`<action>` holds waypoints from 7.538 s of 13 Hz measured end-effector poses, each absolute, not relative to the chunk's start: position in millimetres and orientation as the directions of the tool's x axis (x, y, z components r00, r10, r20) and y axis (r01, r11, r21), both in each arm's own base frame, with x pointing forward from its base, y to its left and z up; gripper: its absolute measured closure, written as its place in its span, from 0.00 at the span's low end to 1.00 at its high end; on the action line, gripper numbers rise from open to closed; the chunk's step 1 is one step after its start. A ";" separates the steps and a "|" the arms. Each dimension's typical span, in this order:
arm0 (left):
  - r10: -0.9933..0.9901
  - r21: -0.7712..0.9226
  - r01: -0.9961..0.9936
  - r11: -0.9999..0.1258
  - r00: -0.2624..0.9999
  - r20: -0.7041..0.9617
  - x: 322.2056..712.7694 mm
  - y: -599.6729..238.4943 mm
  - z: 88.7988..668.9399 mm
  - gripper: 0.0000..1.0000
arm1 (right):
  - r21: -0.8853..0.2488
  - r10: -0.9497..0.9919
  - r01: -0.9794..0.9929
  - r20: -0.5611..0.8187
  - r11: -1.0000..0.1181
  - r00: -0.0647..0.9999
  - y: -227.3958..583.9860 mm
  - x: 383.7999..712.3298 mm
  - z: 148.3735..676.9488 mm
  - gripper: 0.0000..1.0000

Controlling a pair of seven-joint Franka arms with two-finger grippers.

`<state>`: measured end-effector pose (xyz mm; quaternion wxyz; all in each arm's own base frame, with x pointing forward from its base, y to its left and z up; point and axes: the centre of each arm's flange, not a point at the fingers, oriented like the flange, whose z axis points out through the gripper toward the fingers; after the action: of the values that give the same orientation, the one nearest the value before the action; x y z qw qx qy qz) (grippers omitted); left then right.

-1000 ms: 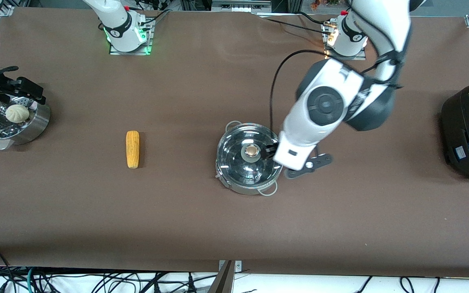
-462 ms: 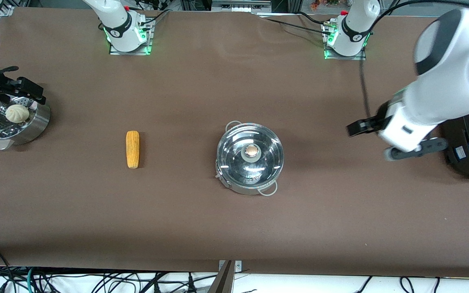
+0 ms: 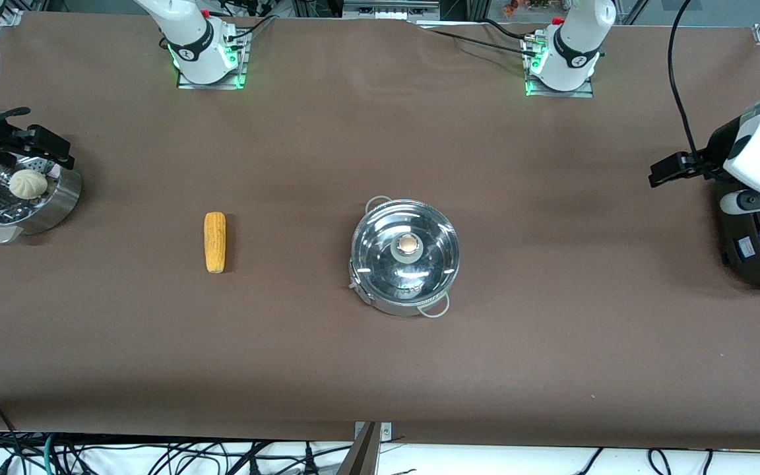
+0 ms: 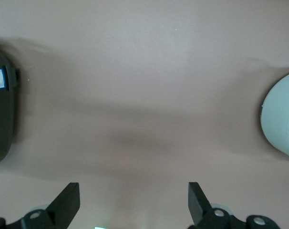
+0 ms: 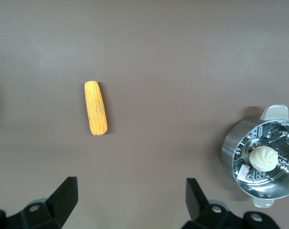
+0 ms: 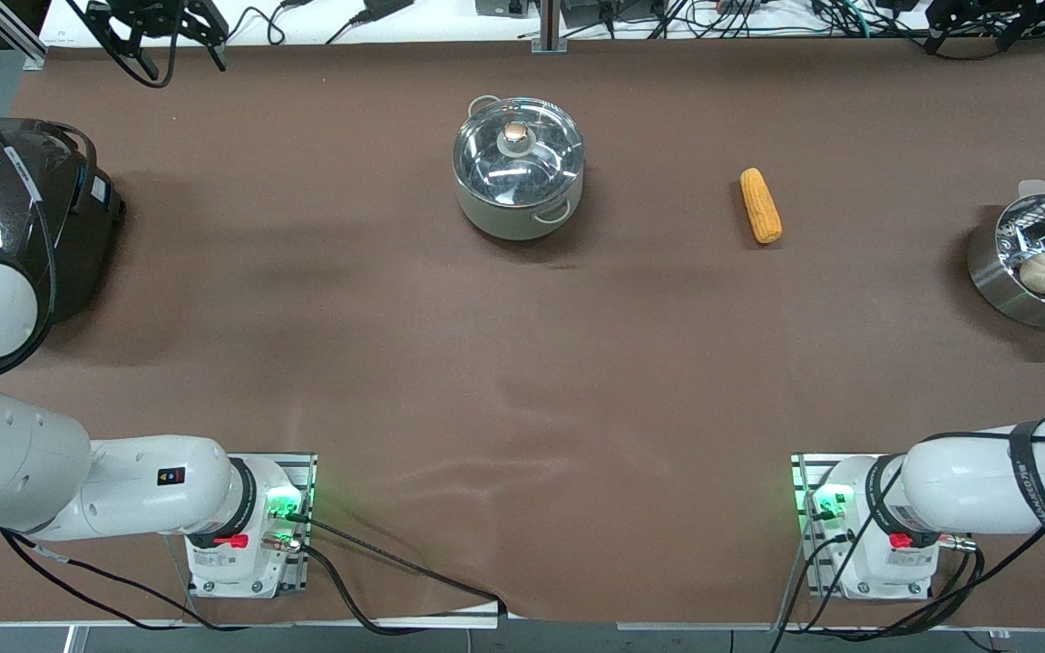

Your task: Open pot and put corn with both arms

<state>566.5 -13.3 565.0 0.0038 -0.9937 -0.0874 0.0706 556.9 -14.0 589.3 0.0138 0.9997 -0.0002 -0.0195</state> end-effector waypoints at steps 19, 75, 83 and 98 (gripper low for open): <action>0.069 -0.020 0.066 -0.998 0.988 -0.142 565.8 -79.2 554.0 0.00 | 0.017 0.031 0.033 -0.098 -0.999 0.995 74.1 546.6 335.6 0.00; 0.015 -0.019 0.011 -1.000 0.978 -0.208 563.3 33.4 328.4 0.50 | -0.600 -0.136 -0.074 0.058 -0.796 0.989 500.8 569.5 248.1 0.67; 0.021 0.025 0.026 -0.999 0.984 -0.176 566.6 16.3 211.2 0.50 | -0.601 -0.078 0.059 0.199 -0.797 0.977 532.1 557.6 239.2 0.06; 0.074 0.022 0.076 -0.997 0.994 -0.076 555.6 12.9 544.9 0.00 | -0.236 0.041 0.042 0.012 -0.971 0.999 354.7 579.4 420.3 0.00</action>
<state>555.6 12.9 544.9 -0.0124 -0.9985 -0.0376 0.0374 579.4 354.7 420.3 -0.1189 0.9927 0.0209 0.0036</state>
